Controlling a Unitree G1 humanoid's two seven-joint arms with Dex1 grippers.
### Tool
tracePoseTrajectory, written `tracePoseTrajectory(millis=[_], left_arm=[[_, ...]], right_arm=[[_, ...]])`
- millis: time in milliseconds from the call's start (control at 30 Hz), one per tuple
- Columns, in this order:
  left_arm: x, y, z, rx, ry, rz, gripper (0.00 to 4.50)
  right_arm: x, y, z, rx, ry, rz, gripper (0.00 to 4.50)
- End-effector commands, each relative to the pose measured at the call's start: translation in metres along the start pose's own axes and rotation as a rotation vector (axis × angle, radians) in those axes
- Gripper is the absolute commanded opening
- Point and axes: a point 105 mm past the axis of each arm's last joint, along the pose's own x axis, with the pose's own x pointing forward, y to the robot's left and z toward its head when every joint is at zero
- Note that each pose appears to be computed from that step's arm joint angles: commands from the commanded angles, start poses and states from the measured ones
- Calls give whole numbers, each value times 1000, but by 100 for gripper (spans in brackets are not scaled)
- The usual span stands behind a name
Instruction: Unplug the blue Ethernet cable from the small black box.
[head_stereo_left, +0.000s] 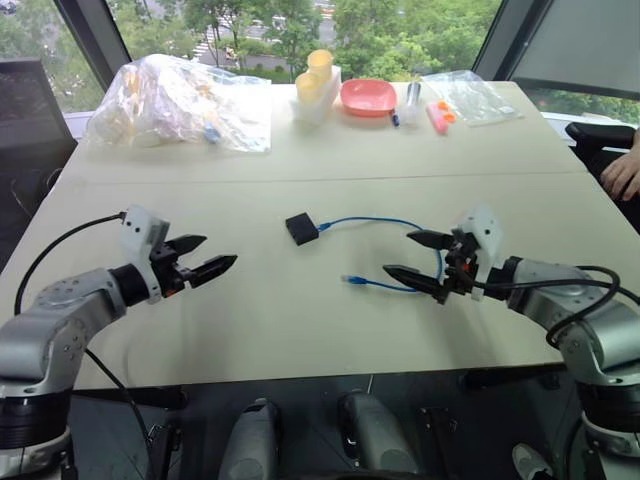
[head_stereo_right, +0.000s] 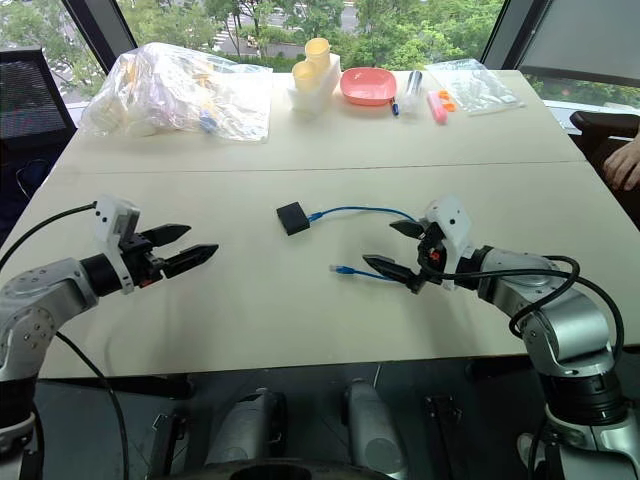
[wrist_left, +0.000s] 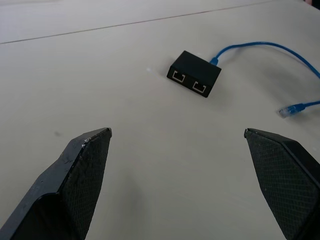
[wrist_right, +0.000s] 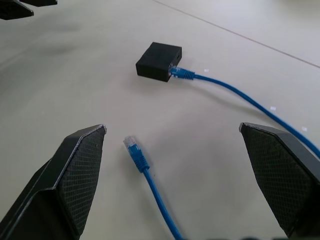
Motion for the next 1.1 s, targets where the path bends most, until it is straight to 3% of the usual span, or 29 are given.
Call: tracePoseTrajectory(millis=[33, 833, 1000, 1100], left_arm=[[-3, -3, 13, 26, -53, -1, 443], [4, 4, 15, 70, -40, 6, 443], [4, -4, 19, 59, 4, -117, 443], [-5, -14, 28, 76, 74, -271, 443]], right_arm=[[2, 2, 7, -32, -29, 6, 450], [7, -4, 4, -61, 0, 5, 450], [25, -12, 6, -138, 29, 60, 450], [56, -21, 0, -219, 104, 148, 450]])
